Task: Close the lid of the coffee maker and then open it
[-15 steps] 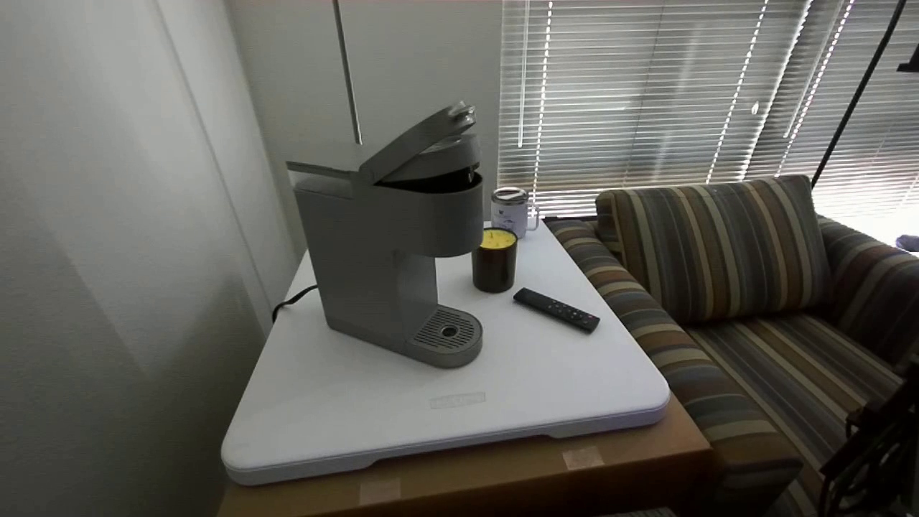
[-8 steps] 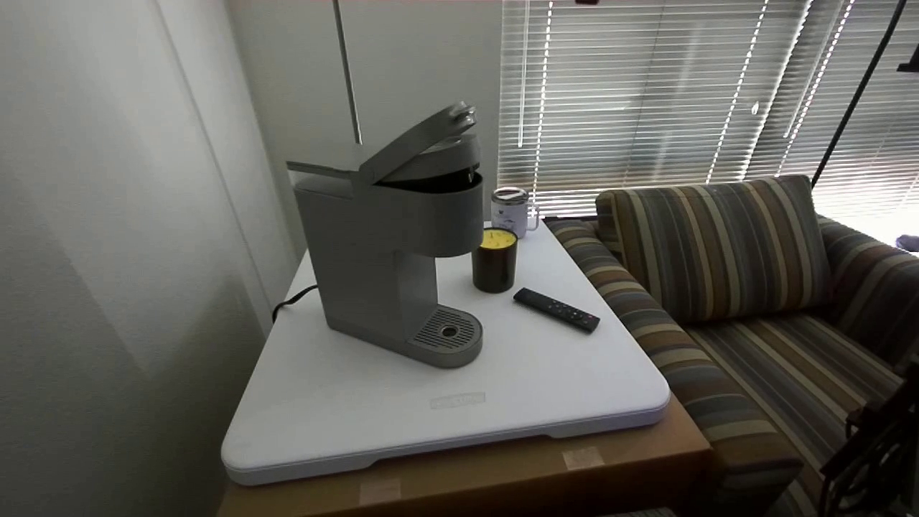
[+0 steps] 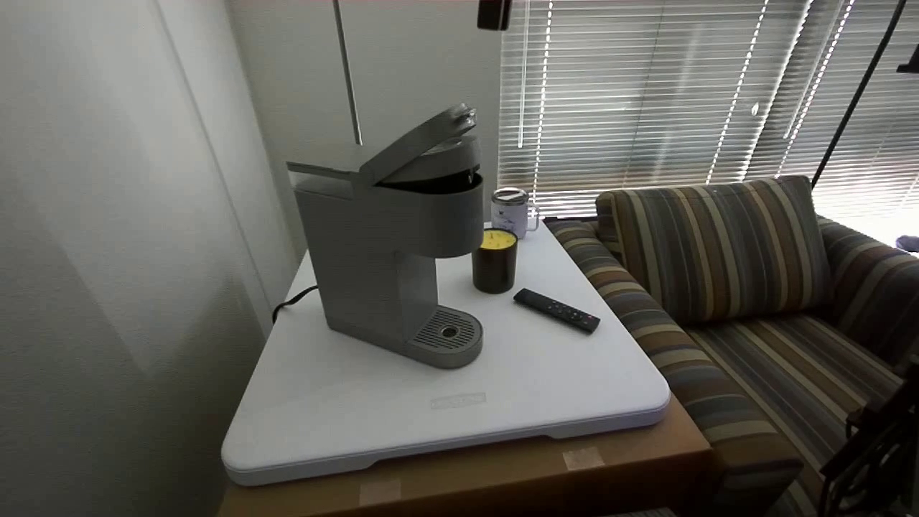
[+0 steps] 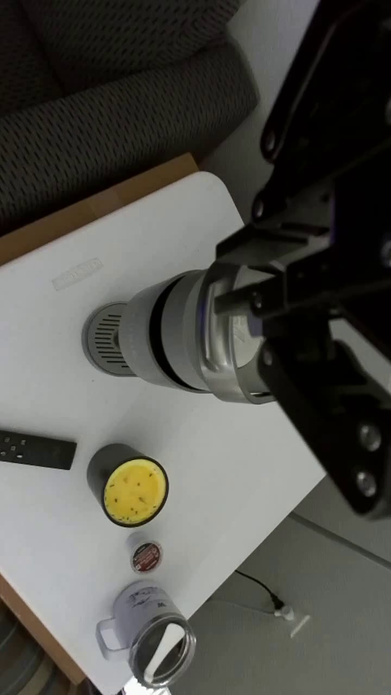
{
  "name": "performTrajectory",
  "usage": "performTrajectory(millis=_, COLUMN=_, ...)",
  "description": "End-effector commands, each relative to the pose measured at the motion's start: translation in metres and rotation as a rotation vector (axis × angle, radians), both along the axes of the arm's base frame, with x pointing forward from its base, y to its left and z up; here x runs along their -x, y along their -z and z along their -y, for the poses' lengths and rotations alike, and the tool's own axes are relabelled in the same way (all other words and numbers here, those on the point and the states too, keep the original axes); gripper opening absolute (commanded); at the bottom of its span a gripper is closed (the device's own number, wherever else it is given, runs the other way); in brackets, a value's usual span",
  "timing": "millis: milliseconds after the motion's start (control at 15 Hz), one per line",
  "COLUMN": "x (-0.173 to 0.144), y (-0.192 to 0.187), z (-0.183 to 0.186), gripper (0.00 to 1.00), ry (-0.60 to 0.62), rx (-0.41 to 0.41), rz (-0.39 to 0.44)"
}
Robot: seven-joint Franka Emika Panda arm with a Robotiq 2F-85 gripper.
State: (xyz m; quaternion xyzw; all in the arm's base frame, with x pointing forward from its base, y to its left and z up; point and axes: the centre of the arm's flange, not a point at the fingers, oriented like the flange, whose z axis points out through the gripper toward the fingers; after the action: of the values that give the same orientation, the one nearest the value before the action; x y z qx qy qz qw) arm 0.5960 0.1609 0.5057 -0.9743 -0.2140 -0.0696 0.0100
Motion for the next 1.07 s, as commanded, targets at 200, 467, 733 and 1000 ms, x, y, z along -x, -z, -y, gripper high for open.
performTrajectory(millis=200, x=-0.048, y=0.041, z=-0.007, gripper=0.0, ry=-0.015, rx=0.031, rz=-0.057)
performTrajectory(millis=467, x=-0.06, y=0.06, z=-0.01, gripper=0.0, ry=-0.015, rx=0.026, rz=-0.074)
performTrajectory(millis=733, x=-0.067, y=0.063, z=-0.01, gripper=0.0, ry=-0.012, rx=0.028, rz=-0.07)
performTrajectory(millis=1000, x=-0.057, y=0.063, z=-0.007, gripper=0.0, ry=0.001, rx=0.056, rz=-0.089)
